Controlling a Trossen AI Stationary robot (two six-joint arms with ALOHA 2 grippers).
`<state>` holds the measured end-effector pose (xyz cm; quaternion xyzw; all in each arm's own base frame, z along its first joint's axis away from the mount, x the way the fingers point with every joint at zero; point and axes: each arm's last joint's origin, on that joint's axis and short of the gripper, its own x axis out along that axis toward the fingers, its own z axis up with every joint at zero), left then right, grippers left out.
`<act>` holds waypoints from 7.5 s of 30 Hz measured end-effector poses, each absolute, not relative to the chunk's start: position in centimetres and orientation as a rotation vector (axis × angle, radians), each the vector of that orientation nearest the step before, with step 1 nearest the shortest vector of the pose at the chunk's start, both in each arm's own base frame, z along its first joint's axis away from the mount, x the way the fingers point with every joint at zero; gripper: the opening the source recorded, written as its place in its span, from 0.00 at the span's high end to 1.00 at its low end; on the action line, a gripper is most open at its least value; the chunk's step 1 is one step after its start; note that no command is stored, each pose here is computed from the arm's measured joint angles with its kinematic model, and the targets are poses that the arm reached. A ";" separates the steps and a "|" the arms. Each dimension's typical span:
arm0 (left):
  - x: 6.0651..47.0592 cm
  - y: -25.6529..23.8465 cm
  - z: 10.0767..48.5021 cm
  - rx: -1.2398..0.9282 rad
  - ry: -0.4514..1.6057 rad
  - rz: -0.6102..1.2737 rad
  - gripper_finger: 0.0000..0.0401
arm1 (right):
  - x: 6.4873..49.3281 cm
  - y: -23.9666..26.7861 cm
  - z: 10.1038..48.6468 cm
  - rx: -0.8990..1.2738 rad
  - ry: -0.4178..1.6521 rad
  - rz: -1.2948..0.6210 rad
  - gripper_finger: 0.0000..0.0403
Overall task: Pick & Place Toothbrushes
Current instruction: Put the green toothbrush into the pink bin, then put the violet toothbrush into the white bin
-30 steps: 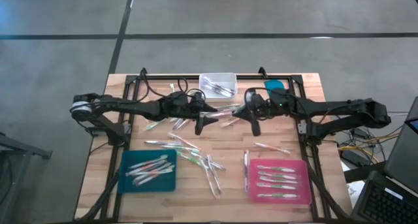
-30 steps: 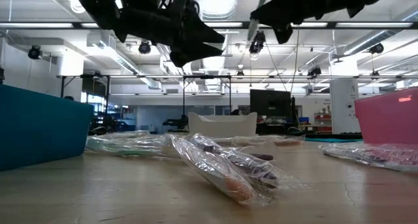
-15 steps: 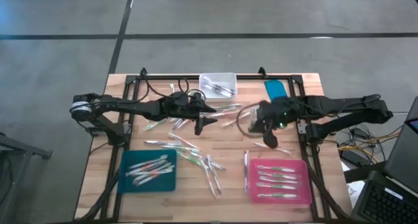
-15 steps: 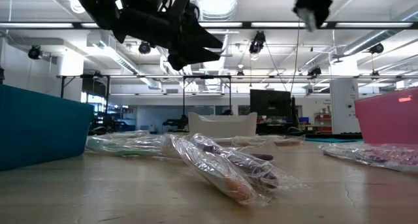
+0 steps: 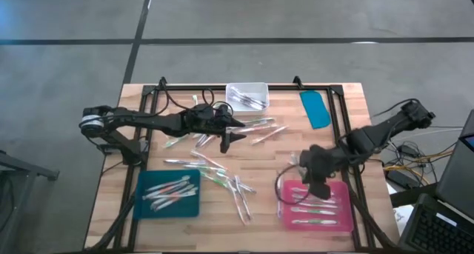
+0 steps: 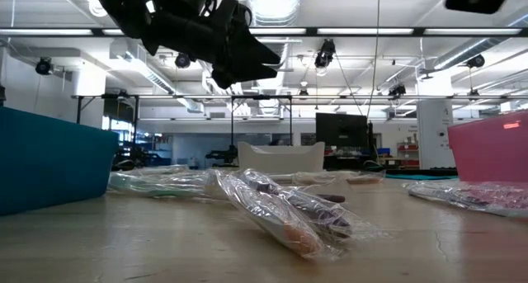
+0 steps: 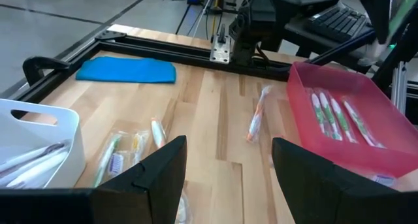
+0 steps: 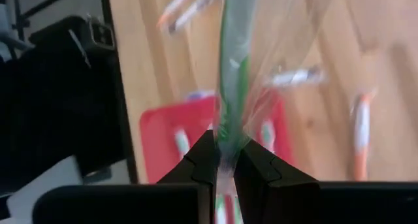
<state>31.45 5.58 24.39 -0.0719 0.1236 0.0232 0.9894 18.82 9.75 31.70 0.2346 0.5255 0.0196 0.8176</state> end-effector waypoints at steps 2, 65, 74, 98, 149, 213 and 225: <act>31.4 5.6 24.4 -0.144 0.250 0.047 0.43 | 18.7 10.7 31.4 0.522 1.152 0.035 0.94; 31.4 5.6 24.3 -0.156 0.254 0.049 0.43 | 20.3 22.9 15.7 0.162 1.904 0.364 0.79; 31.4 5.6 24.3 -0.156 0.255 0.049 0.43 | 20.0 22.6 15.9 0.169 1.941 0.317 0.66; 31.1 5.5 23.4 -0.191 0.349 0.057 0.43 | 23.4 21.6 25.4 -0.545 1.415 0.168 0.71; 30.0 5.3 21.9 -0.206 0.563 0.062 0.43 | 33.5 15.1 24.0 0.130 0.932 0.098 0.74; 30.0 4.1 21.7 -0.185 0.595 -0.002 0.43 | 38.2 15.7 14.2 0.517 1.037 -0.062 0.48; 30.0 4.1 21.7 -0.189 0.596 0.000 0.43 | 38.7 15.8 11.7 0.525 1.058 -0.100 0.44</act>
